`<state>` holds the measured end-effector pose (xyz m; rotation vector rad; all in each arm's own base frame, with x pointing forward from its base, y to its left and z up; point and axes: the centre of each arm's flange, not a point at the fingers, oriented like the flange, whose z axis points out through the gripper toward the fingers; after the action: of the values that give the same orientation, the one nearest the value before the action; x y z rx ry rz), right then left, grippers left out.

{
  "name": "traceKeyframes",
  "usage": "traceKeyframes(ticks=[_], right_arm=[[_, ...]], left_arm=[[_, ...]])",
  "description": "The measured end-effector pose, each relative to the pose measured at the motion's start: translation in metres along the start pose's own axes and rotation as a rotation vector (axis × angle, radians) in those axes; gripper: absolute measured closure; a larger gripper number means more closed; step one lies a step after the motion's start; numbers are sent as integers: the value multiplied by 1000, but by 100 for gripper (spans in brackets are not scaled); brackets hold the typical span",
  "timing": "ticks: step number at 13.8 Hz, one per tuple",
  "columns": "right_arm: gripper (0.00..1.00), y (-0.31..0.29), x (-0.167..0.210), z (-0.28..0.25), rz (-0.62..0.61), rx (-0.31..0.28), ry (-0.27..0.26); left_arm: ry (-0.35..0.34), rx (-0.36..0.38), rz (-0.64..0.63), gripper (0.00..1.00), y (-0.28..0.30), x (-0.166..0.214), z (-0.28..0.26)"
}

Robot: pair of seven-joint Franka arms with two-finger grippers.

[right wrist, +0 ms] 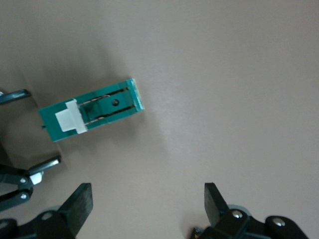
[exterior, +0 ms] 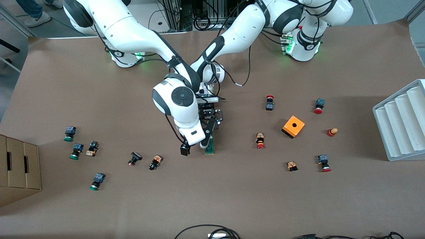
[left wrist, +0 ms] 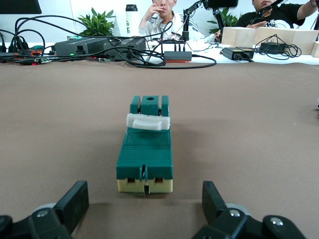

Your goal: Close load switch with both arms

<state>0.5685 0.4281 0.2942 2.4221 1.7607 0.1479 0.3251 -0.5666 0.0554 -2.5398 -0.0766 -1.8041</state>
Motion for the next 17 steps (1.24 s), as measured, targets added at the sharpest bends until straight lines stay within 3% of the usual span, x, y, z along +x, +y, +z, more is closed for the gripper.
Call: traceKeyframes(ticks=[6,10,17], right_arm=[[0,-22,20,5,-45,-16,47],[0,-37,34,11,-150,-34,85],[0,-50,31,32,-215,-18,69]], left_arm=[[1,0,0,0,0,0,0],[11,-6,4,0,0,-2,0],[15,-8,4,0,-1,-2,0]])
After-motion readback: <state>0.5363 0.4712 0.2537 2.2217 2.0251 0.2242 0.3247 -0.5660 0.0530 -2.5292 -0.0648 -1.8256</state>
